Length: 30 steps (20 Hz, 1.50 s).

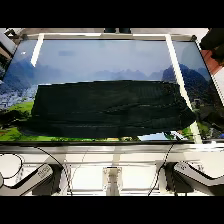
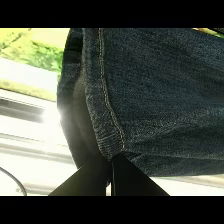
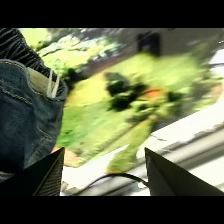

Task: Fold the clothes and pants, and hang the long-sleeved shirts on hangers.

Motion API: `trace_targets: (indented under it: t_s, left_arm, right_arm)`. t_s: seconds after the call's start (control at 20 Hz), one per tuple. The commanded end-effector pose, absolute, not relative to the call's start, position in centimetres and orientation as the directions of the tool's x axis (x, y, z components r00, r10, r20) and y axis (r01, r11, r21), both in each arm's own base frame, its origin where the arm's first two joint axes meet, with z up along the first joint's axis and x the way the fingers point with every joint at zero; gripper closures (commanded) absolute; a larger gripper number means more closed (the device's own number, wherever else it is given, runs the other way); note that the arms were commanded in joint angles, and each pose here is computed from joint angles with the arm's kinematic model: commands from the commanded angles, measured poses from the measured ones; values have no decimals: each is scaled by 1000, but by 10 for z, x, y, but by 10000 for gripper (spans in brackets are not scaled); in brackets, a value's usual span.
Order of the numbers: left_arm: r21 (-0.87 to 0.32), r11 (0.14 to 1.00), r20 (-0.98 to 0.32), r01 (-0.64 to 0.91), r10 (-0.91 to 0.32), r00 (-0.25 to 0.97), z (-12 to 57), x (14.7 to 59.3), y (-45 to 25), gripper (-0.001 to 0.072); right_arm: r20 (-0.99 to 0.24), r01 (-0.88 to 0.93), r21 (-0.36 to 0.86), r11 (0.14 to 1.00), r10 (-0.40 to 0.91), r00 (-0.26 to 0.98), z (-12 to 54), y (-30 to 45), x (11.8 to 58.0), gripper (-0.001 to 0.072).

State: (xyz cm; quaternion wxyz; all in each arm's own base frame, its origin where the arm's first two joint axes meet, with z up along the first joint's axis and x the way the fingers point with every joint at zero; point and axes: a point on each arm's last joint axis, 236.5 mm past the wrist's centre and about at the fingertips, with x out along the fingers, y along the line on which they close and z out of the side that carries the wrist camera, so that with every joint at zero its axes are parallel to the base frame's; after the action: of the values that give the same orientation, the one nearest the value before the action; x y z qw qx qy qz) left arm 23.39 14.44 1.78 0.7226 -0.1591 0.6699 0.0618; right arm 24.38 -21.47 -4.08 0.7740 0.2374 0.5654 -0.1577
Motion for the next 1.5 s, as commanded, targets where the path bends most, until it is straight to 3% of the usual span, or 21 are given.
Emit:
trace_targets:
  t_s: [0.0,0.15,0.5,0.7,0.75,0.95,1.1,1.25,1.45]
  left_arm:
    - [-129,943,-989,-306,-98,115,19,238,151,679]
    - [-104,946,-992,-307,-76,101,18,235,156,679]
    - [-101,946,-992,-307,-74,97,18,234,157,679]
    - [-103,946,-992,-306,-76,99,18,234,156,679]
    - [-117,950,-990,-288,-88,109,18,237,153,680]
    - [-229,942,-956,-246,-169,240,34,259,138,680]
    - [-367,887,-849,-280,-197,490,85,288,141,680]
    - [-408,854,-738,-324,-99,668,139,290,159,680]
    - [-367,855,-715,-366,-8,699,157,277,171,680]
  right_arm:
    - [-934,517,293,804,125,335,-67,-195,256,175]
    - [-936,487,319,813,190,296,-88,-177,266,176]
    - [-932,450,327,831,204,300,-97,-167,280,200]
    - [-909,462,380,801,231,346,-92,-161,291,616]
    - [-898,465,405,787,244,367,-88,-157,296,668]
    - [-871,398,436,807,266,413,-40,-150,301,671]
    - [-828,378,407,831,162,536,23,-162,305,672]
    - [-788,391,362,847,54,613,69,-167,295,673]
    - [-748,415,334,847,-30,663,103,-169,283,673]
